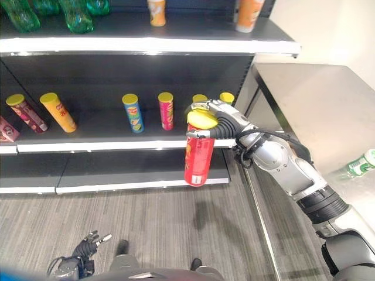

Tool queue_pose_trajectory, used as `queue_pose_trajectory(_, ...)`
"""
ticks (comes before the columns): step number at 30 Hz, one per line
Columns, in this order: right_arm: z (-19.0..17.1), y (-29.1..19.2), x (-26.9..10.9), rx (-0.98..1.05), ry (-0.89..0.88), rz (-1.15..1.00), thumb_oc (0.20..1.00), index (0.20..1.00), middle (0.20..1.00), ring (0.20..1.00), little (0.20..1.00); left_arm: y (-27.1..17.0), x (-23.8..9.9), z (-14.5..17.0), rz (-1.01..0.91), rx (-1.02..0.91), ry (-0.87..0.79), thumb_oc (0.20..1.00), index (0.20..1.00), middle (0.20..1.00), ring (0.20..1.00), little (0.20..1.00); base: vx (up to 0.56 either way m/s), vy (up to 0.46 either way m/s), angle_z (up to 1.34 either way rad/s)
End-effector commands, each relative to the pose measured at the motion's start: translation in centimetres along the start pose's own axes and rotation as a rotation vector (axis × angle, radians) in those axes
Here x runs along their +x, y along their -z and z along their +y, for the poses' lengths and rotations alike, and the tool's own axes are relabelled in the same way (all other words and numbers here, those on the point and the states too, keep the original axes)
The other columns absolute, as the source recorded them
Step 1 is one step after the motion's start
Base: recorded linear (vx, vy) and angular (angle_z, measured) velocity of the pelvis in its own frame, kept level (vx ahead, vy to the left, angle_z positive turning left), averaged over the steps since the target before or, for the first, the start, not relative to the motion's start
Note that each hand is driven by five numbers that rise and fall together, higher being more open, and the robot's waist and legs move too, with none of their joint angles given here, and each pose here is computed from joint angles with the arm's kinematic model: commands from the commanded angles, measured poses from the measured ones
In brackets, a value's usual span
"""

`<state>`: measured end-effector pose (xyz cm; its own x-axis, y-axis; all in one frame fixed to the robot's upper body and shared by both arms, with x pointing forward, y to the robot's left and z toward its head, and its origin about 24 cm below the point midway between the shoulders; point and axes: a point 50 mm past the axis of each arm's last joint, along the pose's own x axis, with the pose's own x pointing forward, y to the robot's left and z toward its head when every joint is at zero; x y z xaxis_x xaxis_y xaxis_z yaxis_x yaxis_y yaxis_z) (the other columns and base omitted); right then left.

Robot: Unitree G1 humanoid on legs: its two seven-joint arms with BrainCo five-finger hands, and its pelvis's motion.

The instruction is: Put the goods on the table back onto the shelves and tidy them up.

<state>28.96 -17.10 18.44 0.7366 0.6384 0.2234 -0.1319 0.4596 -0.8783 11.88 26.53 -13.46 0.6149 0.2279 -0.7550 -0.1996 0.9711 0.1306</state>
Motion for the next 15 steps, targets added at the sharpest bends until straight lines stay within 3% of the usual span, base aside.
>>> queue_pose_trajectory(1,-1.8,-1.0,-0.3,-0.046,0.1,-0.049,0.2,0.2,0.2,0.2,0.2,0.0,-0.3,1.7,-0.005,0.058,-0.041,1.0,1.0,1.0,1.0,1.0,0.45,0.744,0.02)
queue_pose_trajectory(9,-0.1,-2.0,1.8,-0.023,0.104,-0.094,0.2,0.2,0.2,0.2,0.2,-0.3,-0.4,2.6,0.005,0.201,-0.032,1.0,1.0,1.0,1.0,1.0,0.13,0.45,-0.04)
queue_pose_trajectory(15,0.4,-2.8,2.9,0.009,0.118,-0.135,0.2,0.2,0.2,0.2,0.2,-0.3,-0.2,1.9,0.009,0.207,-0.011,1.0,1.0,1.0,1.0,1.0,0.04,0.176,-0.05)
